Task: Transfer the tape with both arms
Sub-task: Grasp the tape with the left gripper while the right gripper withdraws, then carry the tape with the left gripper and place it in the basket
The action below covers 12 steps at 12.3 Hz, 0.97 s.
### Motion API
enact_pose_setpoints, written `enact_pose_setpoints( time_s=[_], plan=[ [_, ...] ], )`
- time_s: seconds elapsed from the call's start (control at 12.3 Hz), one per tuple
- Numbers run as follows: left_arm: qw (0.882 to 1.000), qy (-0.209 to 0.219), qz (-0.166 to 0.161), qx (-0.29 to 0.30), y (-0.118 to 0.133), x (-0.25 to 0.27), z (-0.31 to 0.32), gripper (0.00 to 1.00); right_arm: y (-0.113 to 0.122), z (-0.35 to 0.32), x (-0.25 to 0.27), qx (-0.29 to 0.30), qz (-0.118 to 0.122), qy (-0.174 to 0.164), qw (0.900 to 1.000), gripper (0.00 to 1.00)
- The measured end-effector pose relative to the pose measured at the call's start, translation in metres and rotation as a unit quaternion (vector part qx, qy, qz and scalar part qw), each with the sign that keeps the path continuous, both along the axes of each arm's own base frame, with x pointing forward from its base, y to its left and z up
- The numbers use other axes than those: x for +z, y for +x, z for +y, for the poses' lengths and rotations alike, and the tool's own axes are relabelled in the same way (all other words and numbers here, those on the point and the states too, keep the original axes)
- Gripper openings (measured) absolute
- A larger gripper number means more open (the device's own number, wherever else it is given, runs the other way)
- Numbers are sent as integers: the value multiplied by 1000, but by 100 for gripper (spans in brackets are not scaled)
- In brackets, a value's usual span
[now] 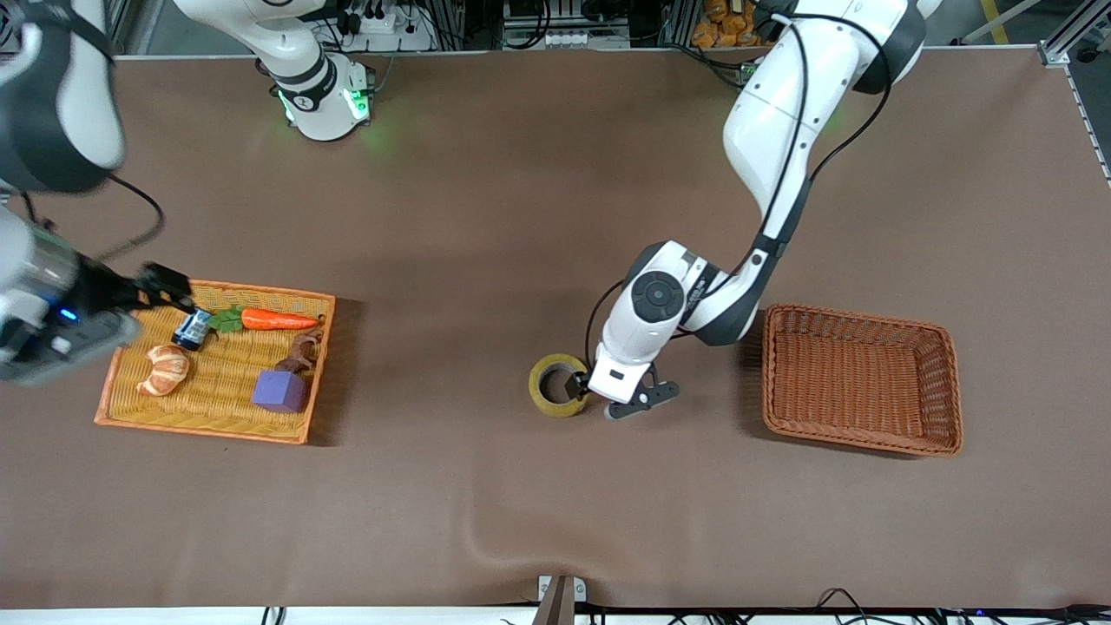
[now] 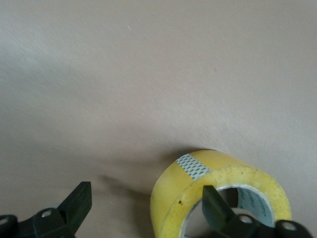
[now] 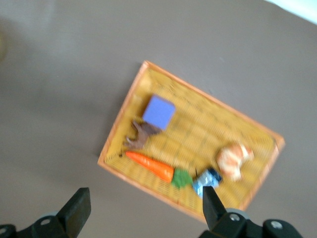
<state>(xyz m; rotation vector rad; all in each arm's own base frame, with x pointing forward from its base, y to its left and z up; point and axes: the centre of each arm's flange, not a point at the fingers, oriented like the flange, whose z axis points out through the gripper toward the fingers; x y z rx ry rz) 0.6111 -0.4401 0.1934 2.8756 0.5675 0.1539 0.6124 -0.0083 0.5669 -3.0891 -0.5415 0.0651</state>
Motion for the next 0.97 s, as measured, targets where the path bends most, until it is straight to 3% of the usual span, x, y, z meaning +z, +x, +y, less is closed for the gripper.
enact_pose_setpoints(
  time_s=[0.24, 0.49, 0.65, 0.73, 0.97],
  plan=[
    [1000, -4, -3, 2, -7, 5, -14, 100, -38, -19, 27, -117, 42, -3, 992, 100],
    [1000, -2, -1, -5, -13, 2, -22, 94, -45, -21, 39, -155, 36, -4, 987, 100],
    [1000, 14, -1, -24, -27, -12, -34, 75, -50, -33, 46, -169, 34, -1, 985, 100],
    [999, 20, 0, -31, -33, -18, -40, 74, -56, -40, 53, -175, 35, 1, 984, 100],
    [999, 29, -9, -31, -27, -15, -36, 40, -78, -51, 81, -186, 26, 24, 982, 100]
  ],
)
